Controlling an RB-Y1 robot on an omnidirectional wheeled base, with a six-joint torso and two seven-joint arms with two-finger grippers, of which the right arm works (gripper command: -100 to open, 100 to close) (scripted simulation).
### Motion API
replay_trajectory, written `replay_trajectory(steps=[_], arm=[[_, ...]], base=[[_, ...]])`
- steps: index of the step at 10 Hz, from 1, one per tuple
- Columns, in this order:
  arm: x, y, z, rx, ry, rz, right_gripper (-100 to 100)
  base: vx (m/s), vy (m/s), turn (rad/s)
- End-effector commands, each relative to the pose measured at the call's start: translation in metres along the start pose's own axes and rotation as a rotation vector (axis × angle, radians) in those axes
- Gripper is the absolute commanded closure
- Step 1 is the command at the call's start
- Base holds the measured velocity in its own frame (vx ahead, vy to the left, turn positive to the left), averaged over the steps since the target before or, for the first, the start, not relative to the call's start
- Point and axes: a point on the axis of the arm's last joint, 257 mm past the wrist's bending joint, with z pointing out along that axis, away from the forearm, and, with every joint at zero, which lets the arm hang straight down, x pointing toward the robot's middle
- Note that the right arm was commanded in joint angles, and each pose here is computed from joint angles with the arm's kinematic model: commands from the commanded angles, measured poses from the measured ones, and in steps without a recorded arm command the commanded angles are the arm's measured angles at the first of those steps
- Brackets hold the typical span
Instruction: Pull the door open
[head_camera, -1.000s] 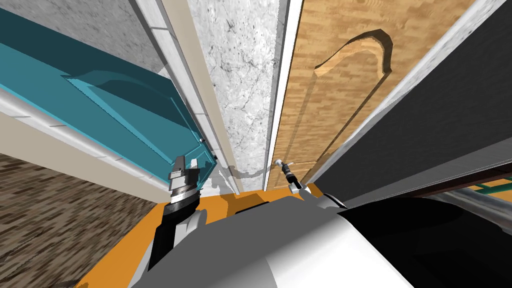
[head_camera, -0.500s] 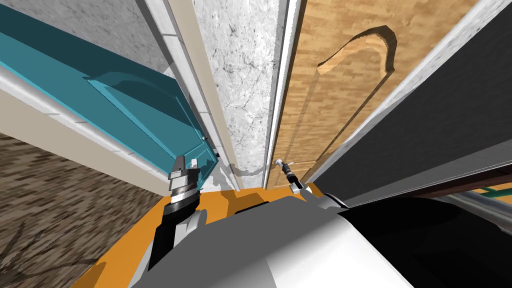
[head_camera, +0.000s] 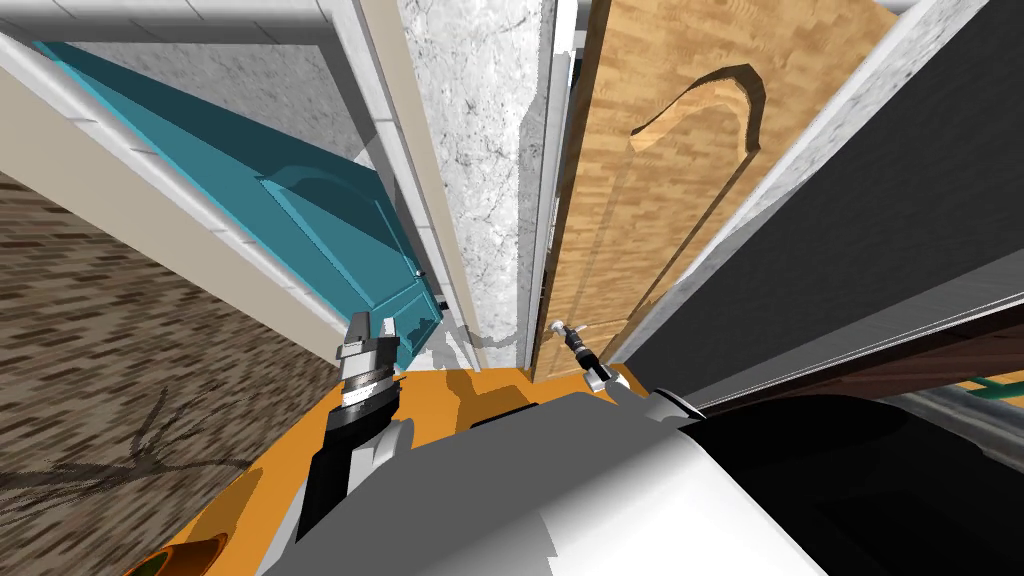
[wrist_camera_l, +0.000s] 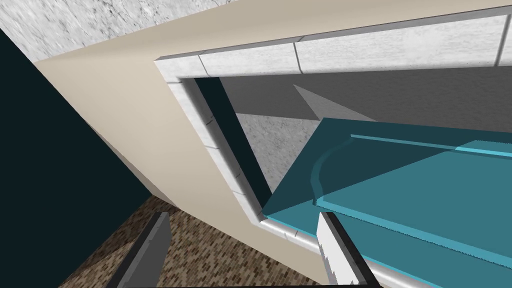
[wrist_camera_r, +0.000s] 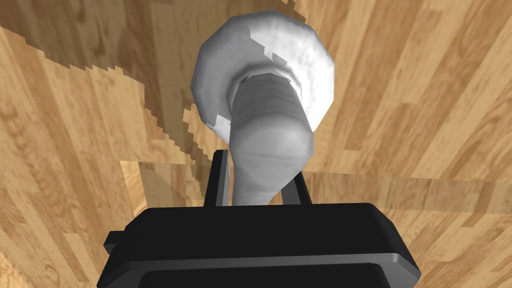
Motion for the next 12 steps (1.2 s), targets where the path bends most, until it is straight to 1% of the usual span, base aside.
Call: replay_trajectory(steps=[1,2,3,4,6,7,9,10,12], arm=[[0.002,0.002,-0.0019,-0.005,0.023,-0.001,100],[0.003,0.002,-0.0039,-0.004,0.037,-0.001,100],[0.003,0.001,-0.0029,-0.001,0.028,0.001,100],[0.004,0.000,-0.0105,-0.002,0.050,0.002,100],[0.003,0.000,-0.0194,-0.008,0.078,-0.001,100],[0.003,0.001,-0.0219,-0.009,0.086,-0.001,100],[0.002,0.001,-0.0322,-0.013,0.118,-0.002,100],[0.002,0.001,-0.0347,-0.014,0.125,-0.002,100],[0.002,0.002,-0.0438,-0.015,0.153,-0.001,100]], base=[[-0.180,-0.074,0.092],[-0.213,-0.082,0.085],[-0.101,-0.035,0.026],[-0.136,-0.031,0.102],[-0.193,-0.090,0.140],[-0.203,-0.039,0.081],[-0.174,-0.070,0.093],[-0.181,-0.082,0.091],[-0.160,-0.077,0.079]])
